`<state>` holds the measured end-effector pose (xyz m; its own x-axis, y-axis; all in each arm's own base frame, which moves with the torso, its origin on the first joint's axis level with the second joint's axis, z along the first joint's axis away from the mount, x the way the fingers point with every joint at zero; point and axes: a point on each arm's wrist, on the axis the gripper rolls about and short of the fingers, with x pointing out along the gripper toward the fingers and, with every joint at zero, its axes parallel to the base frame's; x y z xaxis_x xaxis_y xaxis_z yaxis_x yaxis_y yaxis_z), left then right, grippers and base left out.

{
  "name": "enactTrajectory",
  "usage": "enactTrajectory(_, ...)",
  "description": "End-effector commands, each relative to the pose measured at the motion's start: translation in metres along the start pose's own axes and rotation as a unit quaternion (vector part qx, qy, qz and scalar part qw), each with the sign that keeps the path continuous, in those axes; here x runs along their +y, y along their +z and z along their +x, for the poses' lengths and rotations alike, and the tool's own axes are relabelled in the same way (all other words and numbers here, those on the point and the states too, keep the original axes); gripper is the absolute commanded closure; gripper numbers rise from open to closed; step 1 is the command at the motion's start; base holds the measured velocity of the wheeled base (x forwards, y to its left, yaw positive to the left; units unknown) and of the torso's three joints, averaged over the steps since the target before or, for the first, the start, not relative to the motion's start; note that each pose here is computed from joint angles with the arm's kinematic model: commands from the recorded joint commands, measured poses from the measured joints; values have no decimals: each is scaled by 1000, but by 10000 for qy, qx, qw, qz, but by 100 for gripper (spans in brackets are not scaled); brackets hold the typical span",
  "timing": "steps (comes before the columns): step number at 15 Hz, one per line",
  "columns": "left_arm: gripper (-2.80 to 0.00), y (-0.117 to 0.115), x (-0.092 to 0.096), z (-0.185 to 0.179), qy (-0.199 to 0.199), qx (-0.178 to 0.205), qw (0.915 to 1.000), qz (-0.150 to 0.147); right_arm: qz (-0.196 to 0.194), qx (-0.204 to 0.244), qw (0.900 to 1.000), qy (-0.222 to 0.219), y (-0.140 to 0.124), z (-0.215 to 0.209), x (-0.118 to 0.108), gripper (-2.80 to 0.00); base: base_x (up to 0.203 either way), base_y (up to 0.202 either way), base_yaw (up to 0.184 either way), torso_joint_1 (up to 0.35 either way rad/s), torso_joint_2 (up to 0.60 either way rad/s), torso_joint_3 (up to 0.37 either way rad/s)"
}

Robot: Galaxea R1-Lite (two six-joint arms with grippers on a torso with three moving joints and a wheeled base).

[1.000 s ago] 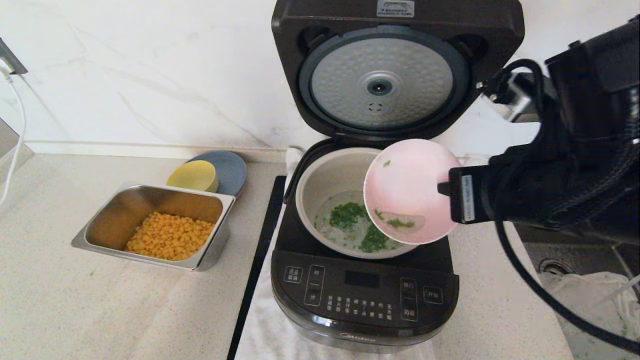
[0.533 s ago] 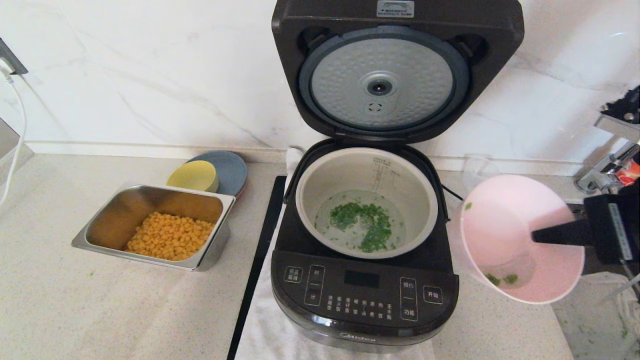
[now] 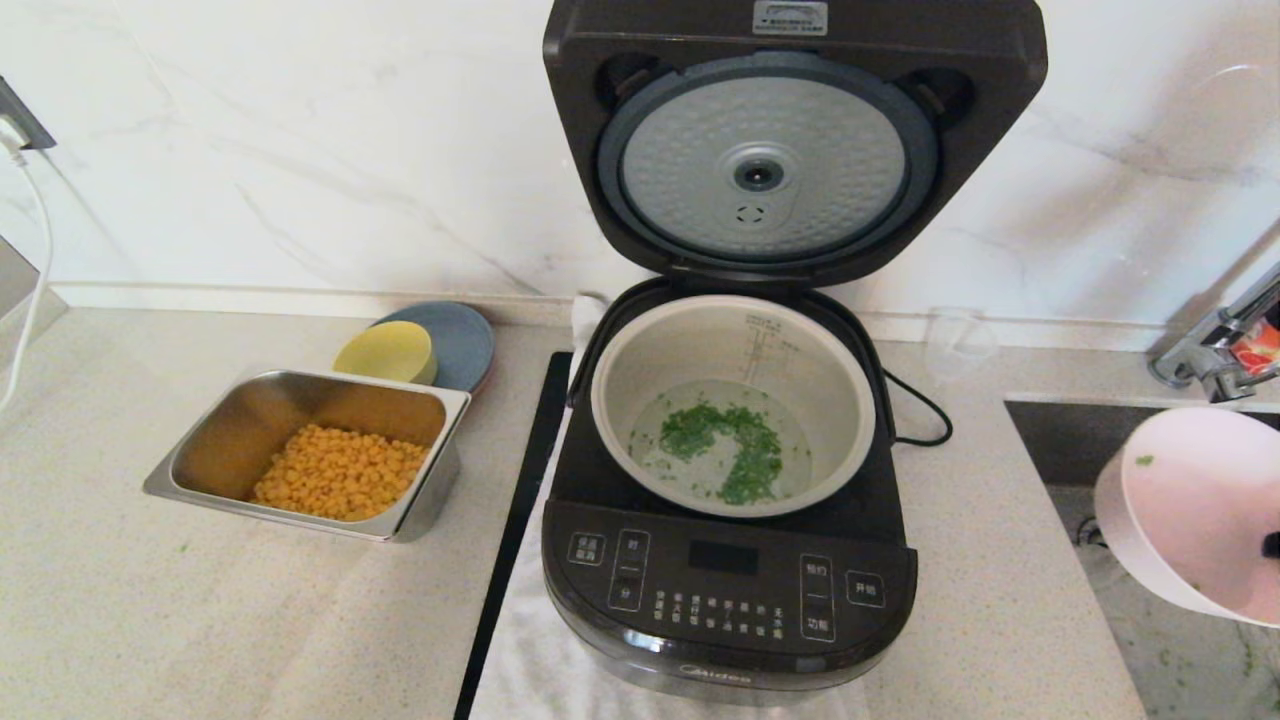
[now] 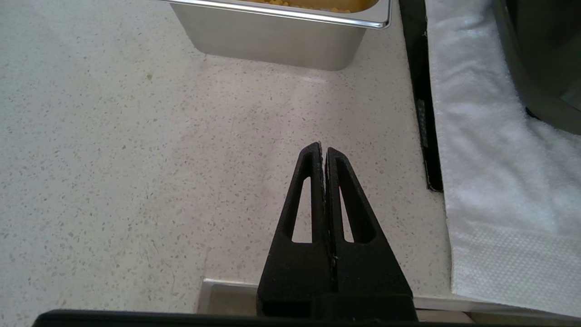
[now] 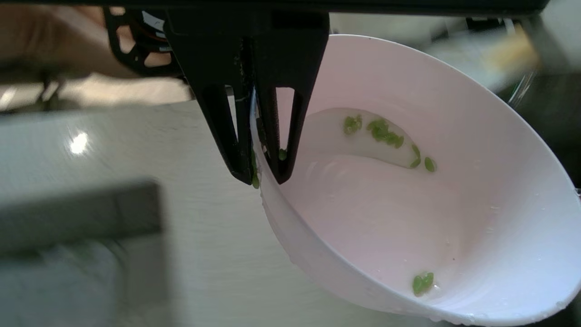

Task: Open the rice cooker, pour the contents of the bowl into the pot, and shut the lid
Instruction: Fill a bowl with water from the tap

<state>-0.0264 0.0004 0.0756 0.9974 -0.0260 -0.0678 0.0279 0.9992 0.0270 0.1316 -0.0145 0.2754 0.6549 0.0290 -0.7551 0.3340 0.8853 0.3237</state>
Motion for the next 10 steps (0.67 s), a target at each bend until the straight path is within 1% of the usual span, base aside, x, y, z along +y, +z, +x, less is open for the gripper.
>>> enactTrajectory(1, 0, 0, 0, 0, 0, -3, 10000, 1, 960, 32, 9944, -440, 3, 23, -37, 0, 0, 0, 0, 0, 0, 0)
enactTrajectory(2, 0, 0, 0, 0, 0, -2, 10000, 1, 1332, 100, 9900, -444, 4, 35, -53, 0, 0, 0, 0, 0, 0, 0)
enactTrajectory(3, 0, 0, 0, 0, 0, -2, 10000, 1, 1650, 262, 9851, -408, 4, 47, -67, 0, 0, 0, 0, 0, 0, 0)
enactTrajectory(4, 0, 0, 0, 0, -7, -2, 10000, 1, 1964, 420, 9788, -406, 5, 58, -81, 0, 0, 0, 0, 0, 0, 0)
enactTrajectory(5, 0, 0, 0, 0, 0, -2, 10000, 1, 2253, 466, 9721, -458, 7, 65, -95, 0, 0, 0, 0, 0, 0, 0)
enactTrajectory(8, 0, 0, 0, 0, 0, -2, 10000, 1, 3125, 215, 9481, -550, 20, 78, -148, 0, 0, 0, 0, 0, 0, 0)
enactTrajectory(9, 0, 0, 0, 0, -8, -2, 10000, 1, 3342, 150, 9407, -554, 23, 82, -166, 0, 0, 0, 0, 0, 0, 0)
enactTrajectory(10, 0, 0, 0, 0, 0, -2, 10000, 1, 3467, 78, 9363, -564, 25, 81, -180, 0, 0, 0, 0, 0, 0, 0)
